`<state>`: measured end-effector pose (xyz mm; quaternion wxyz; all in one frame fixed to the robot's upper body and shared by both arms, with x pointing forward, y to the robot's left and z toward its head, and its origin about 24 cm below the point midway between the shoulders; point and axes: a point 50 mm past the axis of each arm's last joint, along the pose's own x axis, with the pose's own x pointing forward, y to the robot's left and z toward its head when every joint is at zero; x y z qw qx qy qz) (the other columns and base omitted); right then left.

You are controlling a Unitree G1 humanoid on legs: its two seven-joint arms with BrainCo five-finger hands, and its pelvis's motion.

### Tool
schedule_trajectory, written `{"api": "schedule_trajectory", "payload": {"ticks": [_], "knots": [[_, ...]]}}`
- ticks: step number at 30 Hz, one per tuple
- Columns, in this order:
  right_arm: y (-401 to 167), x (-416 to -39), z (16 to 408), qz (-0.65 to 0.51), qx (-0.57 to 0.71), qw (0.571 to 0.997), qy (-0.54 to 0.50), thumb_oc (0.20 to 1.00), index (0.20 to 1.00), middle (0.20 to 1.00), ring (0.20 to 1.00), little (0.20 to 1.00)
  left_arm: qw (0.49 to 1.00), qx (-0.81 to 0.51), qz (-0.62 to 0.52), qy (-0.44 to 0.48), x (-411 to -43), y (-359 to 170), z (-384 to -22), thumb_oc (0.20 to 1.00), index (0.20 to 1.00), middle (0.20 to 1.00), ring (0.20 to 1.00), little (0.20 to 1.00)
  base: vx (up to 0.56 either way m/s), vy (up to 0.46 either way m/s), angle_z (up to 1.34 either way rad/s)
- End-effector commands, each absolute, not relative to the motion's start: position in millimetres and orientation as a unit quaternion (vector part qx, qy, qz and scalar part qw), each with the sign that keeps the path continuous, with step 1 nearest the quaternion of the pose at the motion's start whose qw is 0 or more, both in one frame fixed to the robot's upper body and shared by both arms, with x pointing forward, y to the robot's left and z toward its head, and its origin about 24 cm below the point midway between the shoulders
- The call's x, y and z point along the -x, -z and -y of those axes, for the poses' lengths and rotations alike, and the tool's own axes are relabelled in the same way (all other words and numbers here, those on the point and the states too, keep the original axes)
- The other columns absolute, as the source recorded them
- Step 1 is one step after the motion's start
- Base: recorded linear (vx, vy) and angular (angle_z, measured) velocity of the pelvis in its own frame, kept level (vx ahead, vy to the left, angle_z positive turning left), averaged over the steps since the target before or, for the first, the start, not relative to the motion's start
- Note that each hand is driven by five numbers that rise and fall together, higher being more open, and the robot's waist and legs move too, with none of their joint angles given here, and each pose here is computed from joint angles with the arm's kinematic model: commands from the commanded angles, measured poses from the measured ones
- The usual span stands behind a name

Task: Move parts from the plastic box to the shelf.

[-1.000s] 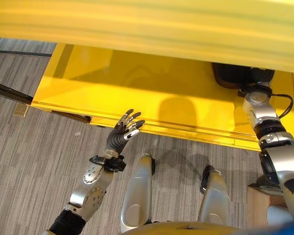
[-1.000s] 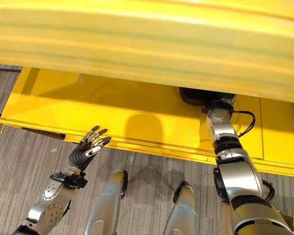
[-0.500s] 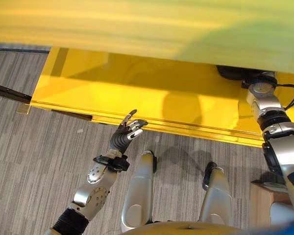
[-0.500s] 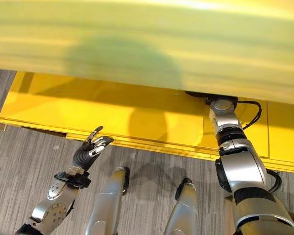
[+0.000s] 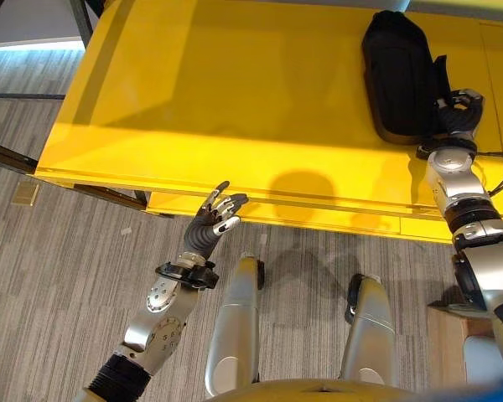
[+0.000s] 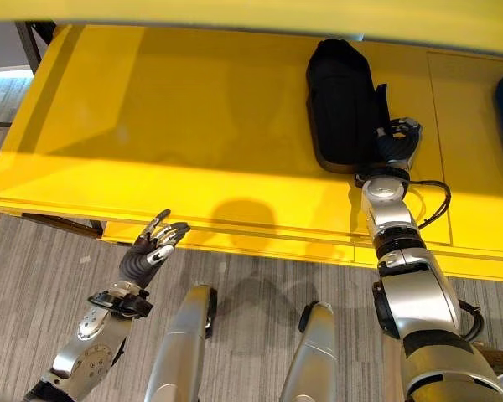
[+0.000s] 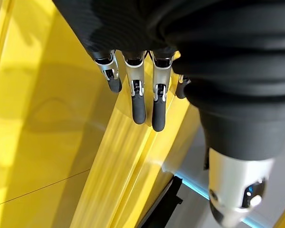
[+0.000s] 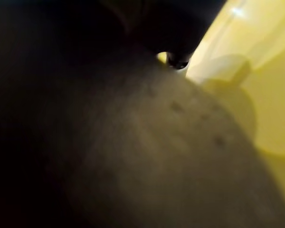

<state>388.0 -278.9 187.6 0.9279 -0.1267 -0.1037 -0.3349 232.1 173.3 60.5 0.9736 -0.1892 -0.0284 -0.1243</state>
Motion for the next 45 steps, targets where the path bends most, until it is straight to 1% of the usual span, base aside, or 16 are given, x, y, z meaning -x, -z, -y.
{"api": "schedule_trajectory", "payload": {"ticks": [1, 8, 15, 25, 36, 45], "knots": [[-175, -380, 300, 0.078, 0.125, 0.917, 0.372, 0.200, 0.200, 0.200, 0.200, 0.200, 0.970, 0.197, 0.024, 0.143, -224, -62, -168, 1.000, 1.000, 1.000, 1.000, 1.000, -0.02, 0.000, -0.09], [-173, -377, 312, 0.058, 0.131, 0.911, 0.387, 0.200, 0.200, 0.200, 0.200, 0.200, 0.970, 0.194, 0.015, 0.143, -222, -59, -169, 1.000, 1.000, 1.000, 1.000, 1.000, -0.01, -0.001, -0.03], [-169, -376, 315, 0.045, 0.134, 0.909, 0.392, 0.200, 0.200, 0.200, 0.200, 0.200, 0.971, 0.192, 0.012, 0.144, -222, -58, -169, 1.000, 1.000, 1.000, 1.000, 1.000, 0.00, 0.000, 0.00], [-158, -379, 302, 0.039, 0.108, 0.918, 0.380, 0.200, 0.200, 0.200, 0.200, 0.200, 0.971, 0.195, 0.014, 0.136, -223, -58, -169, 1.000, 1.000, 1.000, 1.000, 1.000, 0.00, 0.000, 0.00], [-135, -383, 273, 0.026, 0.054, 0.932, 0.357, 0.200, 0.200, 0.200, 0.200, 0.200, 0.972, 0.200, 0.014, 0.124, -225, -57, -170, 1.000, 1.000, 1.000, 1.000, 1.000, 0.00, 0.000, 0.00], [-132, -381, 276, 0.024, 0.054, 0.930, 0.364, 0.200, 0.200, 0.200, 0.200, 0.200, 0.972, 0.200, 0.018, 0.118, -225, -57, -171, 1.000, 1.000, 1.000, 1.000, 1.000, 0.00, 0.000, 0.00]]}}
